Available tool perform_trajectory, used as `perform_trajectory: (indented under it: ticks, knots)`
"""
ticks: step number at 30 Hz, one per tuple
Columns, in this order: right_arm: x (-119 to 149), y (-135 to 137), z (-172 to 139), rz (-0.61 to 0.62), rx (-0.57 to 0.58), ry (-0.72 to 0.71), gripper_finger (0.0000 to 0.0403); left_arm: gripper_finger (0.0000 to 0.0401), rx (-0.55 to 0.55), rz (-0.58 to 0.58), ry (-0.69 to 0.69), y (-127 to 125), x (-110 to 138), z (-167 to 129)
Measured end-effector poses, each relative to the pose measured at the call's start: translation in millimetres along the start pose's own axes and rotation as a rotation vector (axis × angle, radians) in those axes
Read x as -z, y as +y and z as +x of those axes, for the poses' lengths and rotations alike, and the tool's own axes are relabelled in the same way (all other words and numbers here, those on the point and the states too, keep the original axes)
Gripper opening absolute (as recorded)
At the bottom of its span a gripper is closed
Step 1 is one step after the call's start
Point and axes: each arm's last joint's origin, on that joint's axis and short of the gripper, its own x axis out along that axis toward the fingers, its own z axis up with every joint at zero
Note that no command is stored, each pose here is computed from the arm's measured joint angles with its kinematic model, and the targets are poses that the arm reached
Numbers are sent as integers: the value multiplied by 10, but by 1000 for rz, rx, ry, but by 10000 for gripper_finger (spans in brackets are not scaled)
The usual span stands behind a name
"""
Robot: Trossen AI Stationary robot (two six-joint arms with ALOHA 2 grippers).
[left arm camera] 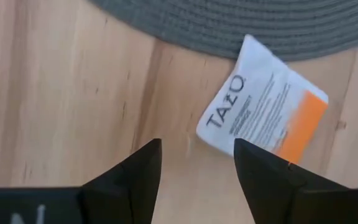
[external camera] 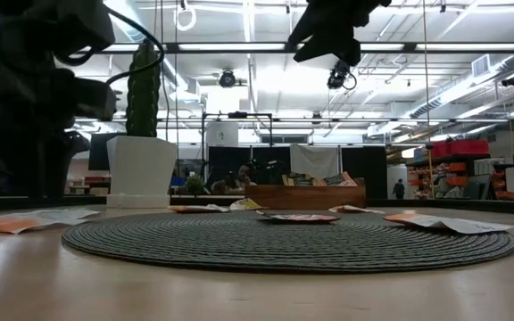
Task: Pick & Place Tea
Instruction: Put the white tea bag into the left section of the wooden organizer
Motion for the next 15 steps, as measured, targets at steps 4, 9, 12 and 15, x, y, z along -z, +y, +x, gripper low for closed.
perform_trajectory:
  ticks: [4,9,12,15]
  knots:
    - [-17,4,0,19,-6,-16,155,204,40,35,-72,-23,-17,44]
    - [-25,6,0,26,-9,-25,155,203,46,74,-82,-16,16,79]
    - [-30,8,0,33,-10,-30,155,203,39,75,-65,11,68,114]
    - [-39,4,-1,53,9,-47,155,202,46,78,-64,19,91,134]
